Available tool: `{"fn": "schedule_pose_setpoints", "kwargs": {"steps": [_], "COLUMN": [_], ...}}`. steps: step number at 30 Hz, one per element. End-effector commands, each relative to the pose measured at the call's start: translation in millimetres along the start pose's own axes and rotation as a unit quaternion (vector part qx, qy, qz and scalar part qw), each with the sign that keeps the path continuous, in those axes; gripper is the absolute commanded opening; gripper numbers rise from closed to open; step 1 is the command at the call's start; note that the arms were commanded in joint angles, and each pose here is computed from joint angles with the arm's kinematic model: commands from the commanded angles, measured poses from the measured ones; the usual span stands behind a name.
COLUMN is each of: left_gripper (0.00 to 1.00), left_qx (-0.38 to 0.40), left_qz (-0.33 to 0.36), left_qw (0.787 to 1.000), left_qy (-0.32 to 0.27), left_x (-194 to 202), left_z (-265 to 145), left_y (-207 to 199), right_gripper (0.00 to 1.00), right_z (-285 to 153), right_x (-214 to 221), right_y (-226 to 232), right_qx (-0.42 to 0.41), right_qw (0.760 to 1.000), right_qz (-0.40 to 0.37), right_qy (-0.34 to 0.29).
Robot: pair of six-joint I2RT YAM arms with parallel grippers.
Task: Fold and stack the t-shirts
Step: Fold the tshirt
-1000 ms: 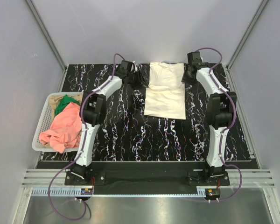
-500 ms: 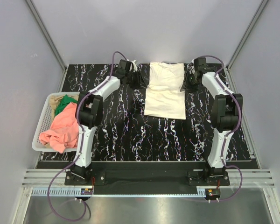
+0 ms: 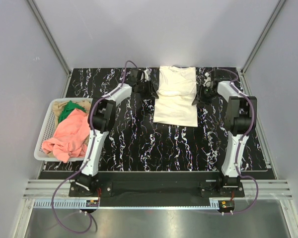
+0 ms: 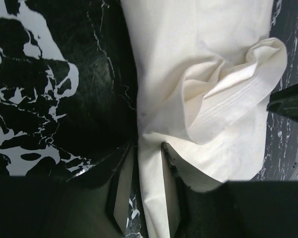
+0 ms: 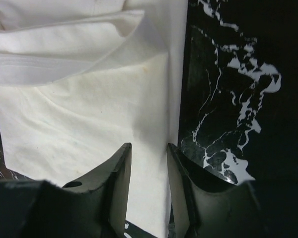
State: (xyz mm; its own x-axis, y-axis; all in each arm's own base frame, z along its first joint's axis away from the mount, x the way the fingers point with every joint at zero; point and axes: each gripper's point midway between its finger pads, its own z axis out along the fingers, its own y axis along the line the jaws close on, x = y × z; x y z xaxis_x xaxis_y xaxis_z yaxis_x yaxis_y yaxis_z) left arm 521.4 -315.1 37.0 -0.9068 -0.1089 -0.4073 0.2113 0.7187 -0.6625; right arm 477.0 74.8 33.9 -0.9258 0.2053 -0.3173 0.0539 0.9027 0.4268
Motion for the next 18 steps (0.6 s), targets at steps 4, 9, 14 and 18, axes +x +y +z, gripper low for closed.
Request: {"fn": "schedule_pose_setpoints", "kwargs": {"steps": [4,9,14,18], "left_gripper": [0.36,0.40,0.41,0.41], "left_qx": [0.043,0.008,-0.008,-0.009], "left_qz": [0.019,0.020,-0.009,0.007], "left_qw": [0.998,0.999,1.000,1.000], "left_qy": [-0.029,-0.040,-0.003,0.010], "left_x": [-25.9,-12.7,35.5,68.7], "left_z": [-27.5,-66.8,-81.7,-88.2], "left_y": [-38.7,-44.2,-36.8,-41.7], "right_gripper": [0.43,0.47,0.45,0.45], "right_z": [-51.1,-62.8,-65.5,-64.0], "right_x": [16.8,42.8,61.4,71.2], "right_y": [22.1,21.6,21.2,10.7], "right_qx": [-0.005,-0.007,-0.010,0.011], "right_qw": [0.999,1.000,1.000,0.999], "right_qz": [0.025,0.018,0.023,0.030], "right_qy": [-0.026,-0.016,-0.005,-0.009]}}
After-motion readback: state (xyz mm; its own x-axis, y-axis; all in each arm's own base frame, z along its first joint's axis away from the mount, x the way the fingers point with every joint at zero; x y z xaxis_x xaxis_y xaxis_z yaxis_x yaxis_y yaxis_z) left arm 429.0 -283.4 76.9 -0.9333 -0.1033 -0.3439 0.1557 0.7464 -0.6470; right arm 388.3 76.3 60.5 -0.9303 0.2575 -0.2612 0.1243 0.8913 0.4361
